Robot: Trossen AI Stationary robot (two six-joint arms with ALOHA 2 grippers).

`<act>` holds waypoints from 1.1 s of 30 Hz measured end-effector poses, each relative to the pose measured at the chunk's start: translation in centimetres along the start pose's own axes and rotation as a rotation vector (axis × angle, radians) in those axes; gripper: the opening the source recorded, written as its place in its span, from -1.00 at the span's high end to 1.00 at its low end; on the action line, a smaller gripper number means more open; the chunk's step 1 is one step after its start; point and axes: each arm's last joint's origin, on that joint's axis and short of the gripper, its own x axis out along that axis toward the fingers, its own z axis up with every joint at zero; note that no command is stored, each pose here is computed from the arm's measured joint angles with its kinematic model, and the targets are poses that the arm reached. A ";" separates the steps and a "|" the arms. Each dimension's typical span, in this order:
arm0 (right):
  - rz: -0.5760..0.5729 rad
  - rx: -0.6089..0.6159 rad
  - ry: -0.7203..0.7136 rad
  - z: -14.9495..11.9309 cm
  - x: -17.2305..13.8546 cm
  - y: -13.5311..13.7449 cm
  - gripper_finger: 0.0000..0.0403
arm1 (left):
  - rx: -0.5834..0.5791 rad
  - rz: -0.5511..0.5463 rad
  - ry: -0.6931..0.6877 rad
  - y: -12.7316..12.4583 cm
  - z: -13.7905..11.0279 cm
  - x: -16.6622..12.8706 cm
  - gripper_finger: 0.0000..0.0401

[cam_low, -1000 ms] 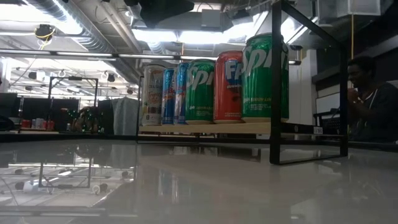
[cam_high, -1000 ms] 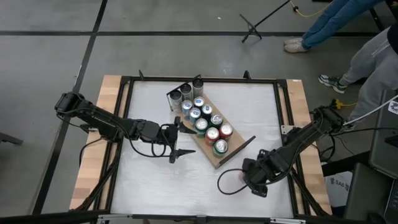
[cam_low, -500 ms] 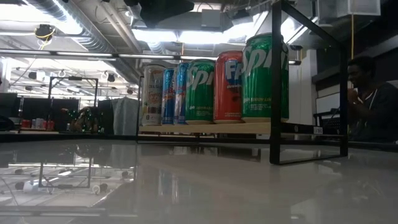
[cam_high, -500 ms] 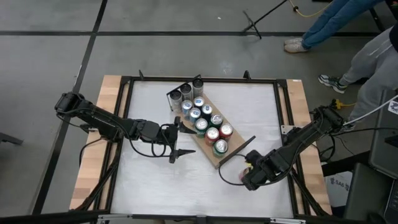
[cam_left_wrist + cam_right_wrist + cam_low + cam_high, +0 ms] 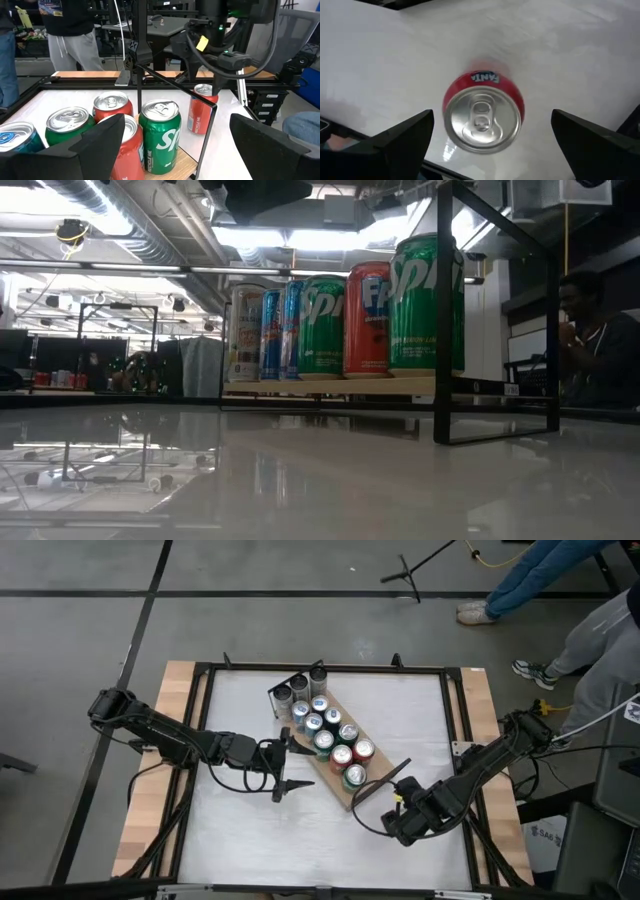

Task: Place canned beverage on shelf
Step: Put the red soda can on the shelf

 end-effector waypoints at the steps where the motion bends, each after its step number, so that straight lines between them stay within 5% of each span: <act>1: -0.003 0.007 -0.001 0.0 0.1 0.0 -0.95 | 0.000 0.000 0.000 0.0 0.0 0.0 -0.77; 18: 0.045 -0.030 -0.029 0.0 0.4 0.3 -0.95 | 0.000 0.000 0.000 0.0 0.0 0.0 -0.77; 33: 0.051 -0.361 -0.031 0.0 0.5 0.4 -0.95 | 0.000 0.000 -0.001 0.0 0.0 0.0 -0.77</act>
